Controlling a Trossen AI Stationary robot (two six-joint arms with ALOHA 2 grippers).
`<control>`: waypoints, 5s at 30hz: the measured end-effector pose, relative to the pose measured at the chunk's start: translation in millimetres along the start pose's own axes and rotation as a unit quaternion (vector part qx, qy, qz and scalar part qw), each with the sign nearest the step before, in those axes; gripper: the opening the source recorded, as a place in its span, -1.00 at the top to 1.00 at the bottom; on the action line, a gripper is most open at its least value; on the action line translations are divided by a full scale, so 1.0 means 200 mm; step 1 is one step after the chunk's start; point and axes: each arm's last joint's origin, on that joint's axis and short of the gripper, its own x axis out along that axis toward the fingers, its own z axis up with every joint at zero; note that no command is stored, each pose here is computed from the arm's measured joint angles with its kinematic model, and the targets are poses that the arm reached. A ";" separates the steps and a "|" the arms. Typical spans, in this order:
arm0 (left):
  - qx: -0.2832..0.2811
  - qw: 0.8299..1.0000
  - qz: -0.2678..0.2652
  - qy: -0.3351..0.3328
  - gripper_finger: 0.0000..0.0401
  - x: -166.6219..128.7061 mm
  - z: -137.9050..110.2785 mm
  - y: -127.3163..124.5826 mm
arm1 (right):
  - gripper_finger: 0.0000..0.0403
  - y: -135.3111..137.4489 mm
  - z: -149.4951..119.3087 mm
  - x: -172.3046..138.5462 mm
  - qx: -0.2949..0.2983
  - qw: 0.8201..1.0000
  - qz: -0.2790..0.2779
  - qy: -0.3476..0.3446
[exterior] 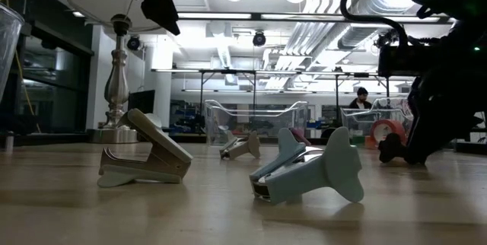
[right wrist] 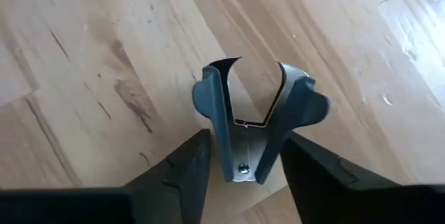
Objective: Pick and place Stapler, Stapler remover, tape
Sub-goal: Put the black staple remover into the top left transparent bin
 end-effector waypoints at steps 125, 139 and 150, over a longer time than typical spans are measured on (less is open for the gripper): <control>0.000 0.960 -0.125 -0.252 -0.24 0.19 0.33 -0.08 | 0.64 -0.32 1.16 -0.56 -0.226 0.904 0.133 -0.337; 0.000 0.961 -0.122 -0.249 0.10 0.19 0.32 -0.07 | 0.64 -0.34 1.17 -0.53 -0.228 0.904 0.141 -0.332; 0.004 0.961 -0.120 -0.249 0.36 0.19 0.32 -0.07 | 0.64 -0.34 1.17 -0.53 -0.228 0.904 0.143 -0.331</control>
